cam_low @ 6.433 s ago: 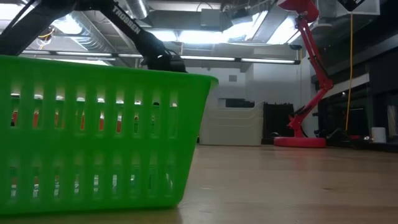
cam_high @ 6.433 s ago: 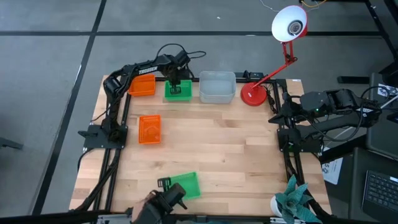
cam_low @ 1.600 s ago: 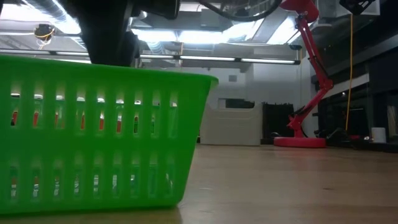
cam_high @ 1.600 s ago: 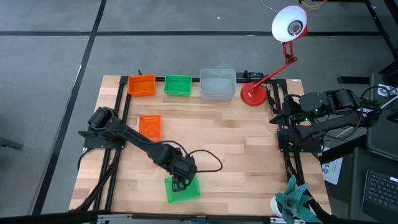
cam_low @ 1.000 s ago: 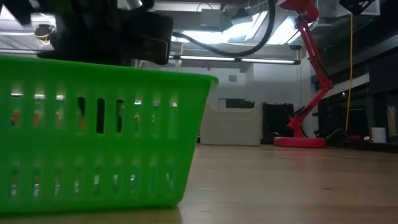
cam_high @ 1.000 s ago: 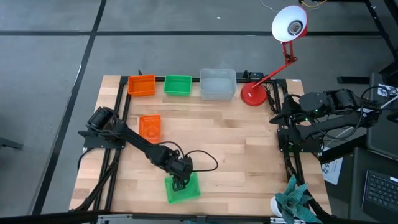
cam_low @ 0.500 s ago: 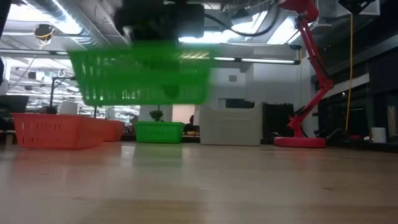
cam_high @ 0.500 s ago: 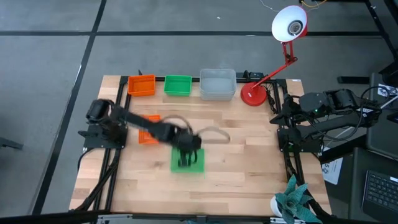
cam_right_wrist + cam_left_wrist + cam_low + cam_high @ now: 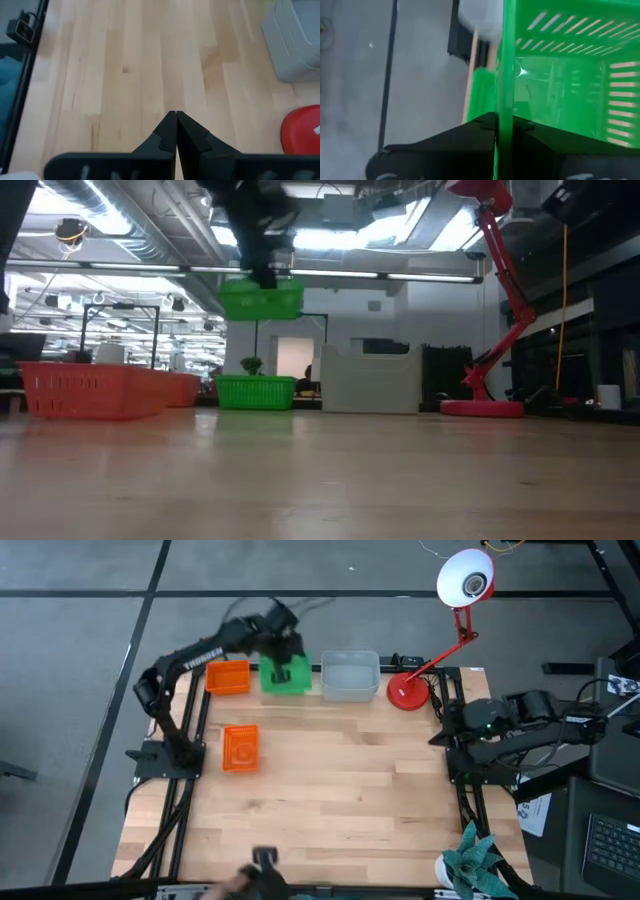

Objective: Stack baskets by color
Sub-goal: Stack the bottom green bin on top of the top green bins

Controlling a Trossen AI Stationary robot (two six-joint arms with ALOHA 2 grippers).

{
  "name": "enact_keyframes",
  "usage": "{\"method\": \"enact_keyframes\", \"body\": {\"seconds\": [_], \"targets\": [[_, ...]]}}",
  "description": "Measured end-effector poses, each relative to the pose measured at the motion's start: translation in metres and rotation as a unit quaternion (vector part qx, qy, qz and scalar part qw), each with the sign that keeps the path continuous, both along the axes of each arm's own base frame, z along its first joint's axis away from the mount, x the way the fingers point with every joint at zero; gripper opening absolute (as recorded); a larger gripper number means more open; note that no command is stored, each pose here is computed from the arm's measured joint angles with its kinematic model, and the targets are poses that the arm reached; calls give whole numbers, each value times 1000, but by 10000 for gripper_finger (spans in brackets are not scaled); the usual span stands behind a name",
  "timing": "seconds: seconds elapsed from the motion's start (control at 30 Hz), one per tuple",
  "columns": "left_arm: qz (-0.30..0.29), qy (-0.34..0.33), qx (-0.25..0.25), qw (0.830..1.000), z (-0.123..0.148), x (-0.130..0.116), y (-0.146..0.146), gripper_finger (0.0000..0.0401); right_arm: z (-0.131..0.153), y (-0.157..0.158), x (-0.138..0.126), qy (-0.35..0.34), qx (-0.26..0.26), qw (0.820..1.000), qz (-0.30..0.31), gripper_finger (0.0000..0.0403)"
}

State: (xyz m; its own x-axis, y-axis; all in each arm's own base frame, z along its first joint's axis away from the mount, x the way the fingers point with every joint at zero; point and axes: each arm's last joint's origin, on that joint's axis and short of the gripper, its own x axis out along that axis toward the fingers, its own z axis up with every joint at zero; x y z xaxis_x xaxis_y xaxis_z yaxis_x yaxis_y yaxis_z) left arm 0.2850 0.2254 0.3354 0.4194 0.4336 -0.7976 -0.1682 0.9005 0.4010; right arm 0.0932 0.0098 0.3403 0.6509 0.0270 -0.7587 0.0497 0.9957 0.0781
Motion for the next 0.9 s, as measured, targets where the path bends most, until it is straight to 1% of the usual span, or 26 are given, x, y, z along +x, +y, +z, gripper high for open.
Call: {"method": "enact_keyframes", "body": {"seconds": [0.1, 0.2, 0.3, 0.37, 0.47, 0.57, 0.67, 0.77, 0.9], "targets": [[-15, 1, -11, 1000, -3, -19, 22, 0, 1, 0, 5, -26, 3, 1000, -17, 7], [-24, 1, -19, 1000, -8, -29, 33, 0, 9, -2, 10, -67, -27, 997, -36, 7], [-23, 6, -36, 999, -22, -30, 43, 0, 17, -4, 13, -112, -70, 989, -64, 7], [-20, 20, -53, 998, -36, -27, 50, 0, 20, -5, 13, -128, -84, 986, -72, 7], [-34, 30, -48, 998, -54, -18, 62, 0, 22, -5, 13, -140, -83, 984, -72, 7], [-44, 39, -48, 997, -69, -12, 70, 0, 22, -5, 13, -141, -65, 985, -76, 7], [-53, 56, -48, 996, -80, -12, 75, 0, 21, -4, 14, -140, -48, 986, -72, 7], [-49, 63, -56, 995, -92, -12, 83, 0, 21, -4, 13, -140, -47, 987, -70, 7], [-48, 59, -48, 996, -101, -10, 92, 0, 21, -4, 13, -140, -48, 987, -70, 7]]}}
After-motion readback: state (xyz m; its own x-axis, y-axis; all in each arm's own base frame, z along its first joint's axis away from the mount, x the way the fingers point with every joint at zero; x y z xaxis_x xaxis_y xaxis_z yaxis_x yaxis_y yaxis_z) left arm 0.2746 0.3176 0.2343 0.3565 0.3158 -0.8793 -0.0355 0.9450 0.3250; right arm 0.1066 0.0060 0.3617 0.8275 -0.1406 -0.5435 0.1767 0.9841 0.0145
